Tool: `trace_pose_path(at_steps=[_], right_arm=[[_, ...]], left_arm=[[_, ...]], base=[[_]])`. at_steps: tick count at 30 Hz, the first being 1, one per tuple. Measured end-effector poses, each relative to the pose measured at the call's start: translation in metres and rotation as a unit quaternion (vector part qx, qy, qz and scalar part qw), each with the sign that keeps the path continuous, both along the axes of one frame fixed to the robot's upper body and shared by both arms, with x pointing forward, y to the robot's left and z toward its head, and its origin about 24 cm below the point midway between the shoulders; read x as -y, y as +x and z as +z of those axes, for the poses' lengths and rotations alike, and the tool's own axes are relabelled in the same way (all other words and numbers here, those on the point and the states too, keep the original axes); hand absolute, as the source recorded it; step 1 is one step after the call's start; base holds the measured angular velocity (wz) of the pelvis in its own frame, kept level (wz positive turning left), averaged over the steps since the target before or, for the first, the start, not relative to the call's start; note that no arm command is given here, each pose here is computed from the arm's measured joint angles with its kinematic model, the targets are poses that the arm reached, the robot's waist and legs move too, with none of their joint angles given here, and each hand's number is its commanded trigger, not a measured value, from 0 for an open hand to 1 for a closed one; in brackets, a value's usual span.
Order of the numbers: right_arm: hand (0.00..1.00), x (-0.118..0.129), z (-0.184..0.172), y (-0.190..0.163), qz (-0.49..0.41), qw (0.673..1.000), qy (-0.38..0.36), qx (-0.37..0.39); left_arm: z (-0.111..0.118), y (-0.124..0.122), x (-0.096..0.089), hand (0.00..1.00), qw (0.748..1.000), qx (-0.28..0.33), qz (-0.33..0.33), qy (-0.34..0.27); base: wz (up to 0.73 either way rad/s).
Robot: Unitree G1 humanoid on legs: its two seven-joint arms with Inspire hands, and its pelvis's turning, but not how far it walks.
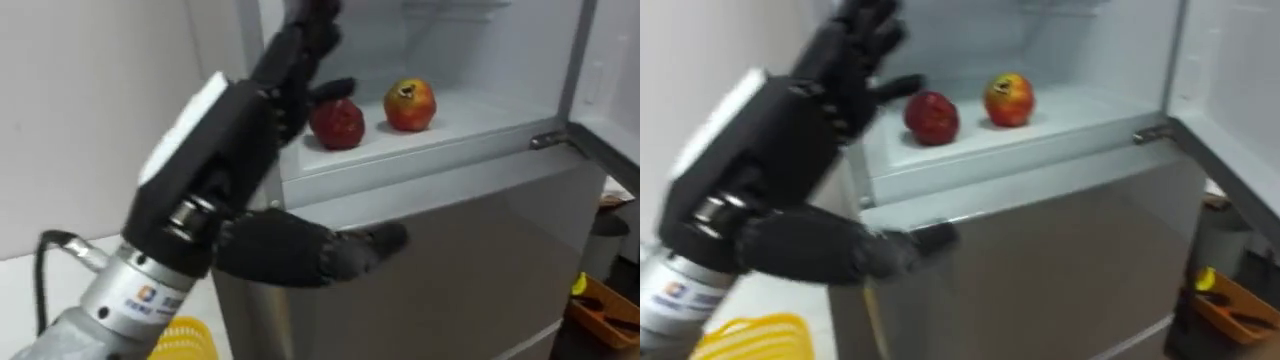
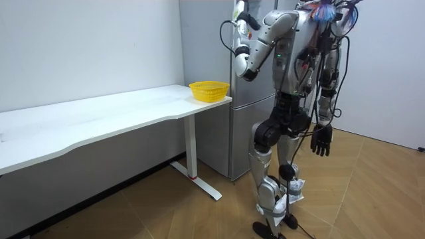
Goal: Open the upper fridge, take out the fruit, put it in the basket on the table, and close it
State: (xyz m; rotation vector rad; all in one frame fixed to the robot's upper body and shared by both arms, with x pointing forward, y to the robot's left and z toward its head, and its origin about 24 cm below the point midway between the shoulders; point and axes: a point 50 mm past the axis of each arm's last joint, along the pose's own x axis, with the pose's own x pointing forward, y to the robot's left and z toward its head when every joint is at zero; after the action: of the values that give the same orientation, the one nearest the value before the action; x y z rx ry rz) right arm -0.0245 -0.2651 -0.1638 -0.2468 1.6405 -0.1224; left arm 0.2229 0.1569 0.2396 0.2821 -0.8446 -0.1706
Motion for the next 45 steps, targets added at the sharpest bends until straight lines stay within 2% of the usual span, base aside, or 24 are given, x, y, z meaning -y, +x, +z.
trace_pose_path(at_steps=[4,6,11,13,16,18,19,25,28,30,31,32,33,34,36,37,39,40,42,43,45], right_arm=[[0.00,0.000,0.000,0.003,0.022,1.000,0.000,0.002],[0.00,-0.001,-0.001,0.006,0.040,0.999,-0.002,0.008],[0.00,-0.007,-0.003,0.007,0.052,0.999,0.001,0.015],[0.00,-0.007,-0.002,0.006,0.051,0.999,-0.002,0.016],[0.00,-0.005,-0.001,0.003,0.057,0.998,-0.007,0.019],[0.00,-0.003,0.000,-0.003,0.072,0.997,-0.009,0.010],[0.00,-0.003,0.000,-0.004,0.073,0.997,-0.009,0.009],[0.00,0.000,0.001,-0.005,0.084,0.996,-0.015,-0.004],[0.00,0.000,0.001,-0.001,0.091,0.996,-0.018,0.000],[0.00,0.000,0.001,0.001,0.091,0.996,-0.019,0.000],[0.00,-0.001,0.001,0.001,0.091,0.996,-0.019,0.000],[0.00,-0.001,0.001,0.001,0.090,0.996,-0.018,-0.002],[0.00,-0.001,0.000,0.003,0.090,0.996,-0.018,-0.001],[0.00,-0.001,0.000,0.004,0.092,0.996,-0.019,0.000],[0.00,-0.001,0.001,0.004,0.095,0.995,-0.021,-0.003],[0.00,0.000,0.001,0.005,0.097,0.995,-0.020,-0.002],[0.00,0.000,0.001,0.010,0.098,0.995,-0.019,-0.001],[0.00,0.000,0.001,0.010,0.097,0.995,-0.018,-0.001],[0.00,-0.003,0.000,0.010,0.097,0.995,-0.012,-0.005],[0.00,-0.003,0.000,0.010,0.098,0.995,-0.010,-0.007],[0.00,-0.003,0.000,0.011,0.098,0.995,-0.005,-0.009]], left_arm=[[0.009,-0.008,-0.019,0.00,0.994,0.056,0.097,-0.019],[0.010,-0.017,-0.032,0.00,0.982,0.089,0.168,-0.015],[0.011,-0.028,-0.056,0.00,0.957,0.124,0.258,-0.052],[0.012,-0.033,-0.065,0.00,0.944,0.141,0.290,-0.067],[0.013,-0.048,-0.087,0.00,0.912,0.172,0.359,-0.095],[0.001,-0.062,-0.106,0.00,0.886,0.166,0.421,-0.103],[-0.002,-0.064,-0.110,0.00,0.882,0.159,0.432,-0.105],[-0.046,-0.075,-0.149,0.00,0.840,0.060,0.519,-0.149],[-0.087,-0.085,-0.171,0.00,0.804,-0.035,0.561,-0.193],[-0.140,-0.094,-0.188,0.00,0.756,-0.152,0.604,-0.203],[-0.153,-0.098,-0.190,0.00,0.741,-0.181,0.612,-0.208],[-0.177,-0.104,-0.194,0.00,0.715,-0.233,0.625,-0.211],[-0.198,-0.108,-0.194,0.00,0.692,-0.276,0.632,-0.215],[-0.208,-0.111,-0.193,0.00,0.681,-0.296,0.633,-0.220],[-0.248,-0.127,-0.189,0.00,0.629,-0.375,0.633,-0.249],[-0.258,-0.131,-0.188,0.00,0.614,-0.395,0.634,-0.254],[-0.297,-0.149,-0.177,0.00,0.556,-0.479,0.626,-0.265],[-0.306,-0.154,-0.174,0.00,0.542,-0.500,0.623,-0.262],[-0.336,-0.176,-0.158,0.00,0.495,-0.577,0.603,-0.241],[-0.343,-0.181,-0.154,0.00,0.483,-0.595,0.597,-0.239],[-0.363,-0.203,-0.141,0.00,0.439,-0.655,0.570,-0.233]], base=[[0.32],[0.00],[0.23],[0.14],[0.10],[0.07],[0.21],[0.15],[0.06],[0.10],[0.14],[0.17],[0.17],[0.09],[0.00],[0.00],[0.00],[0.00],[0.07],[0.09],[0.06]])
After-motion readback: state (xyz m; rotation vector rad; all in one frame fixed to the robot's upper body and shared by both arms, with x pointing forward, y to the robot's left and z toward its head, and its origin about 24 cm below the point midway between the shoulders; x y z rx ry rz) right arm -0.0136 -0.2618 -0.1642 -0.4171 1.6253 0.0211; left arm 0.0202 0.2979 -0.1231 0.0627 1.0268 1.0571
